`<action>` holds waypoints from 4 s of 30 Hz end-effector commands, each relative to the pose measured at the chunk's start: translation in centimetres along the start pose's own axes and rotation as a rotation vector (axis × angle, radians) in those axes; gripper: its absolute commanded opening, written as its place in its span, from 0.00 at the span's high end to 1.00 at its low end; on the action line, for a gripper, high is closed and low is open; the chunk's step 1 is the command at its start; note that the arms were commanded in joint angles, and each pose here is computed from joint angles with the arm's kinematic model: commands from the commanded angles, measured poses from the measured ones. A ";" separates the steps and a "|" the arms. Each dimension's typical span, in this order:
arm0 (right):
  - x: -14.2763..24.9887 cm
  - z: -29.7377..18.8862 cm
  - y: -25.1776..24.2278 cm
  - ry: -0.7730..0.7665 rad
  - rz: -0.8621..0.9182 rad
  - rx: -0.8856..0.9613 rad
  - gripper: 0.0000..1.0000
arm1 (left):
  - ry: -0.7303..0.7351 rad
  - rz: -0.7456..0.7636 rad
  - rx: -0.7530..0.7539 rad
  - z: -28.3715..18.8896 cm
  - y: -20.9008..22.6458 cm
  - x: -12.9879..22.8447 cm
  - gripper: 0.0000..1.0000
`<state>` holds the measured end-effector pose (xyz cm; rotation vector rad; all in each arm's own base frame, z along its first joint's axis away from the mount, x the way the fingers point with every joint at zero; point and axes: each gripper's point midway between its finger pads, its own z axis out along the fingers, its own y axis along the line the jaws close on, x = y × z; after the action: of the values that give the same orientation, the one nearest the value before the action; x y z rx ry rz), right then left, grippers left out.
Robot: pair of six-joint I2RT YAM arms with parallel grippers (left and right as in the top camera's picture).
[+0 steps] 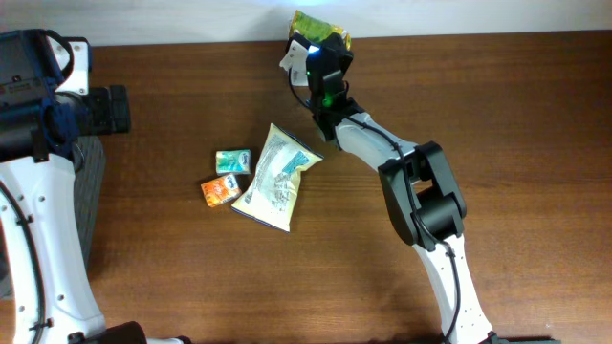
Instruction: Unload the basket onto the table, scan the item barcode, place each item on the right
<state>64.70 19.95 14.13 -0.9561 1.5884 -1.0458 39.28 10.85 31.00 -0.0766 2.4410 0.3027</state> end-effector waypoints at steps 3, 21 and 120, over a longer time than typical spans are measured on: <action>-1.7 -4.8 -11.2 0.018 0.241 0.032 0.96 | 0.003 0.011 -0.014 0.0 0.4 0.1 0.01; 20.7 -24.9 -14.0 0.896 1.266 -0.545 0.96 | 0.003 0.011 -0.014 0.0 0.4 0.1 0.01; -5.9 -26.6 10.8 0.517 0.741 -1.501 0.53 | 0.003 0.011 -0.014 0.0 0.4 0.1 0.01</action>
<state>40.83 30.92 10.31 -0.6909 2.9032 0.6281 39.25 10.90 31.00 -0.0785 2.4415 0.3062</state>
